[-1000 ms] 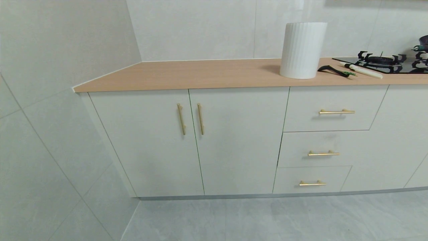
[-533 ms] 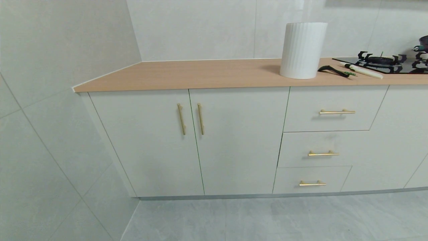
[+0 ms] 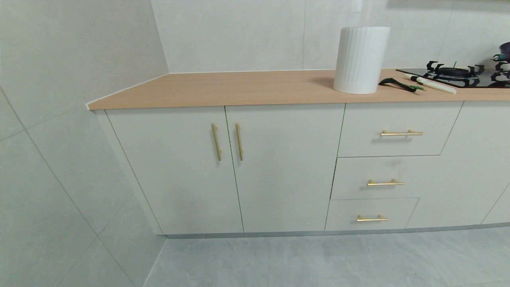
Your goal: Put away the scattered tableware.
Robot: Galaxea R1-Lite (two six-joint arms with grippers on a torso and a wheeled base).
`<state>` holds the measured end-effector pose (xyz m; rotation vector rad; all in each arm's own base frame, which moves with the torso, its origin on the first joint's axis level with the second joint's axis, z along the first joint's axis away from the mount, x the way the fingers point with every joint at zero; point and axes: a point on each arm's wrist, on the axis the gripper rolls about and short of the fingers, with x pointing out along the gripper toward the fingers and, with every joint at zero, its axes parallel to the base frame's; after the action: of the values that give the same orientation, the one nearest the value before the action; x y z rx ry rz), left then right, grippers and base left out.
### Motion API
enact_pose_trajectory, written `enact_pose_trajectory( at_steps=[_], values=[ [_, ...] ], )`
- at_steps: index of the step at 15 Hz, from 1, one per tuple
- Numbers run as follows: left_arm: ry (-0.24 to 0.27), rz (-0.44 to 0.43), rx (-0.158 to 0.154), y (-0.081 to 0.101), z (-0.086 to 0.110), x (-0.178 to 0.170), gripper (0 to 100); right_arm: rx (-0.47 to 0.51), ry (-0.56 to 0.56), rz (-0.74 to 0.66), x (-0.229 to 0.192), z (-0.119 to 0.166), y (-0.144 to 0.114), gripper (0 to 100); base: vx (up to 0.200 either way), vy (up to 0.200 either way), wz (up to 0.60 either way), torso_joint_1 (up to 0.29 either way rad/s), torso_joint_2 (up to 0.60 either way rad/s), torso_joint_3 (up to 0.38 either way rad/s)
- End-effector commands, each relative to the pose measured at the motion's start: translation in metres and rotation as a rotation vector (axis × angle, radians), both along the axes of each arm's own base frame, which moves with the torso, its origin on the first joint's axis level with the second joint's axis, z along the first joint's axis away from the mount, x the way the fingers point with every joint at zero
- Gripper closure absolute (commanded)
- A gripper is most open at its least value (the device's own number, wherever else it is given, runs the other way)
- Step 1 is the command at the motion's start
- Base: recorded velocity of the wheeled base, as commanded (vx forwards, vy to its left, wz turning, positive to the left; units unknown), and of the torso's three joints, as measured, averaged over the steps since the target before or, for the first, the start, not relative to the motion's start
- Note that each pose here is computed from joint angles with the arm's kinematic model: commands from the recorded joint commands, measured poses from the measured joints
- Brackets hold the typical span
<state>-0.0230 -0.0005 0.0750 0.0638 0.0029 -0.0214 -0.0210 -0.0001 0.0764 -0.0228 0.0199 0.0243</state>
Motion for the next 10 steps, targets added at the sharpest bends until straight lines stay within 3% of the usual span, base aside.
enact_pose_trajectory(
  at_steps=[1, 4, 10],
  values=[
    [0.003, 0.001, -0.016, 0.0, -0.0001, 0.0002, 0, -0.054, -0.023, -0.016, -0.0017, -0.0006, 0.0002, 0, 0.0, 0.0, 0.0, 0.0, 0.0, 0.0],
    [0.002, 0.0, -0.059, 0.0, 0.0, 0.0002, 0, 0.0, -0.022, -0.013, -0.0017, -0.0006, 0.0003, 0, 0.0, 0.0, 0.0, 0.0, 0.0, 0.0],
    [0.002, 0.0, -0.056, 0.0, 0.0, 0.0002, 0, 0.011, -0.022, -0.013, -0.0017, -0.0006, 0.0003, 0, 0.0, 0.0, 0.0, 0.0, 0.0, 0.0]
  ],
)
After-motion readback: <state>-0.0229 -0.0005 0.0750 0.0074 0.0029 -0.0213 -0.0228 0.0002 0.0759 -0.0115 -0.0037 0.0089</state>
